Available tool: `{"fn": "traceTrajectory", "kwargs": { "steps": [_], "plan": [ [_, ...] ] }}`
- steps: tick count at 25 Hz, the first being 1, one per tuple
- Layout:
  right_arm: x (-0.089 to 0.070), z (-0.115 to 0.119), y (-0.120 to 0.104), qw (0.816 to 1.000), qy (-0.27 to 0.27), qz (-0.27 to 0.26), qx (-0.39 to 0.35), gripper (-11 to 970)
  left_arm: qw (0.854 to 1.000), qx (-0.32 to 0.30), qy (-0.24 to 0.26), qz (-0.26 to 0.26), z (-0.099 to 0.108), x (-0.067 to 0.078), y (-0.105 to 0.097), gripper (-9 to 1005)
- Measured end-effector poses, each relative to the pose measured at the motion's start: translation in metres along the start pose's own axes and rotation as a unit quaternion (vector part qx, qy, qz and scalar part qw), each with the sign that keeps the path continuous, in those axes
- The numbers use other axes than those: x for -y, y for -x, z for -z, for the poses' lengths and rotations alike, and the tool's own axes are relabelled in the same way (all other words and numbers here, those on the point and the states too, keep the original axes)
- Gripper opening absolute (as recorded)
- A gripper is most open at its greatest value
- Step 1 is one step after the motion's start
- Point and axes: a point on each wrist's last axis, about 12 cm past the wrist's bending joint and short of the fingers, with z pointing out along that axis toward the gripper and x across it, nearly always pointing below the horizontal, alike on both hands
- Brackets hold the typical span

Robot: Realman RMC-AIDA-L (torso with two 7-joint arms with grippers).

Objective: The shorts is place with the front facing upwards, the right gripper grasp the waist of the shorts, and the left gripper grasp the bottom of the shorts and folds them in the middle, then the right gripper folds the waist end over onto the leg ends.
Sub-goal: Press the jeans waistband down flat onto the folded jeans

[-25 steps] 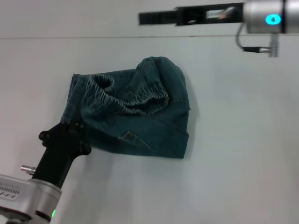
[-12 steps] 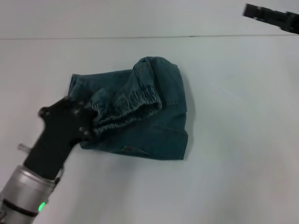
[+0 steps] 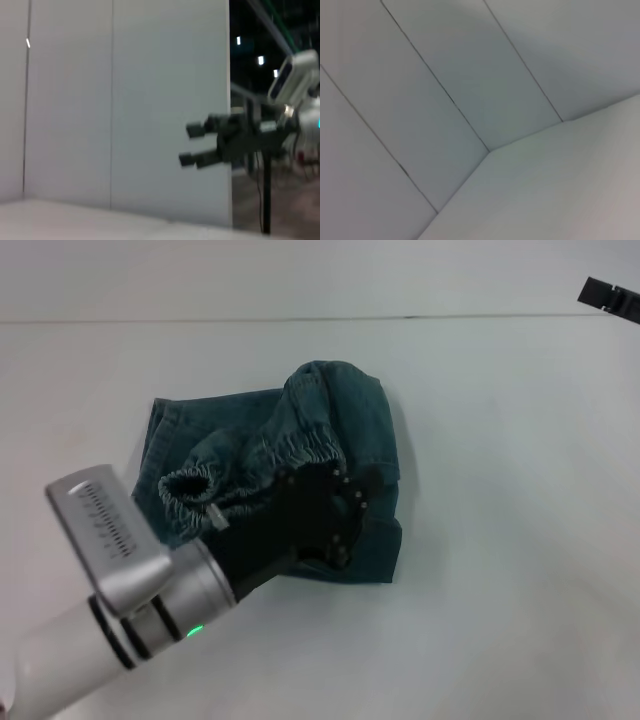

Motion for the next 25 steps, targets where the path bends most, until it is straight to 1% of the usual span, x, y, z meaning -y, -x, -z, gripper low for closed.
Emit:
{"fn": "traceTrajectory", "kwargs": {
  "steps": [2,4,7,10,14,18,23,25],
  "plan": [
    [0.002,0.001,-0.002,1.000,-0.002,-0.006,-0.001,927,1.000,-0.026,-0.007,-0.001,-0.006,-0.005,-0.002,1],
    [0.003,0.002,-0.004,1.000,-0.003,-0.009,-0.001,927,0.999,-0.045,-0.009,0.004,-0.007,-0.011,-0.003,1],
    [0.004,0.003,-0.005,1.000,-0.005,-0.011,-0.001,927,0.998,-0.067,0.004,0.011,-0.006,-0.019,-0.006,1],
    [0.004,0.002,-0.006,1.000,-0.006,-0.012,0.000,928,0.996,-0.091,0.016,0.019,-0.007,-0.024,-0.010,1],
    [0.004,0.002,-0.006,1.000,-0.006,-0.013,0.000,928,0.994,-0.099,0.026,0.023,-0.007,-0.028,-0.011,1],
    [0.004,0.002,-0.009,1.000,-0.006,-0.018,-0.002,928,0.991,-0.119,0.047,0.034,-0.008,-0.037,-0.013,1],
    [0.005,0.000,-0.012,1.000,-0.009,-0.022,-0.004,928,0.987,-0.122,0.090,0.044,-0.009,-0.049,-0.012,0],
    [0.006,0.000,-0.014,1.000,-0.009,-0.027,-0.006,928,0.986,-0.123,0.100,0.043,-0.010,-0.053,-0.011,0]
  ]
}}
